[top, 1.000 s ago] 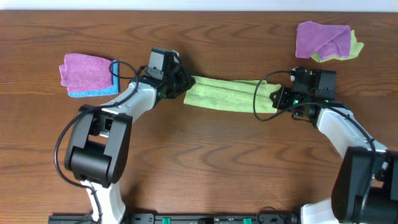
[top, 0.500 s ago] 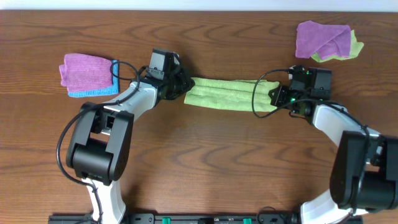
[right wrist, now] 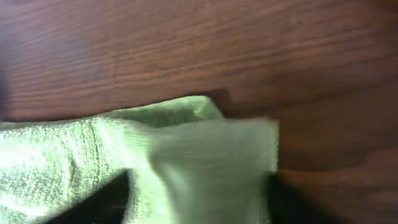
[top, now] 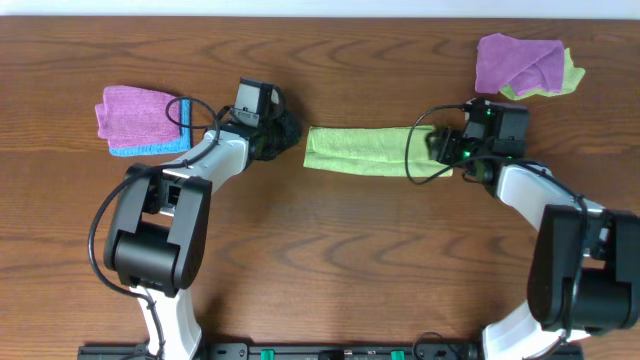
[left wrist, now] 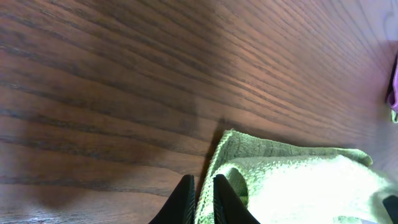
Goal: Fold the cloth
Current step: 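Fold the cloth again upward with both grippers into a long strip, then hold the strip ends and move the right gripper toward the left gripper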
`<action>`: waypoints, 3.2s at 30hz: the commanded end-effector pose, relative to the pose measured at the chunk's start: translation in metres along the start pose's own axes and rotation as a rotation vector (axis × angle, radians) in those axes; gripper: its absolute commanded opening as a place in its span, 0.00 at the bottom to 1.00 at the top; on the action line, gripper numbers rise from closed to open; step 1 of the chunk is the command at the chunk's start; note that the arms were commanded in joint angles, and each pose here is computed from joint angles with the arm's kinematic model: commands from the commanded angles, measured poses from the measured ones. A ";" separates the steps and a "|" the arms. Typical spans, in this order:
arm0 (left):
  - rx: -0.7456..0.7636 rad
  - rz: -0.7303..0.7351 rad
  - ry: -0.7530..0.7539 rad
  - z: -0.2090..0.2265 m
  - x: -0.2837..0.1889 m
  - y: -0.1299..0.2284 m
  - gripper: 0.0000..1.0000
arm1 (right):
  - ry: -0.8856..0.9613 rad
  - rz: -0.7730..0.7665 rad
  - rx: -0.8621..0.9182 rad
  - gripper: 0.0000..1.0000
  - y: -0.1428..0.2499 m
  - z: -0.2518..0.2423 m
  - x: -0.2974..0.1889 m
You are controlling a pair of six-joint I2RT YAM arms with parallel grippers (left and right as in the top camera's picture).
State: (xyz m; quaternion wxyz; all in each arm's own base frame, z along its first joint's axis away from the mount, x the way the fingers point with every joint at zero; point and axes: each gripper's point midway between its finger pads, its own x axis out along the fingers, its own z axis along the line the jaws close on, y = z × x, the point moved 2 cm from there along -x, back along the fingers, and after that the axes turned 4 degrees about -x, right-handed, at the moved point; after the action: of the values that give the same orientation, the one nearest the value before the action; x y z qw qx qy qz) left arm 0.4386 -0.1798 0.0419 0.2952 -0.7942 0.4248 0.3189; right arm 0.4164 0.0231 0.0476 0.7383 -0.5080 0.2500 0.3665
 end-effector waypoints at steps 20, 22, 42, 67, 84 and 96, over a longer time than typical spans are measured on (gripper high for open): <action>0.198 0.065 0.109 -0.058 -0.036 0.026 0.33 | 0.042 0.075 0.167 0.99 0.001 0.006 -0.090; 0.209 0.052 0.109 -0.067 -0.033 0.031 0.13 | 0.053 0.103 0.189 0.99 0.008 0.005 -0.099; 0.174 -0.034 -0.003 -0.044 0.028 0.037 0.06 | 0.064 0.242 0.299 0.99 0.041 -0.003 -0.084; 0.144 0.037 -0.104 -0.008 0.051 0.053 0.06 | -0.005 0.284 0.454 0.92 0.057 -0.011 0.001; 0.127 0.053 -0.133 0.001 0.049 0.053 0.06 | -0.042 0.262 0.415 0.02 0.056 -0.002 0.025; 0.113 0.066 -0.163 0.010 0.047 0.054 0.06 | -0.143 0.120 0.264 0.01 0.004 0.043 -0.011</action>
State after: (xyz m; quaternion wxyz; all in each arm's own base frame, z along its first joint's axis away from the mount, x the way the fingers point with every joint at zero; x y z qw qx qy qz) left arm 0.4187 -0.2370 0.0190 0.3566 -0.7507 0.4529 0.3227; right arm 0.4030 0.0488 0.0461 0.7927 -0.3385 0.3061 0.4042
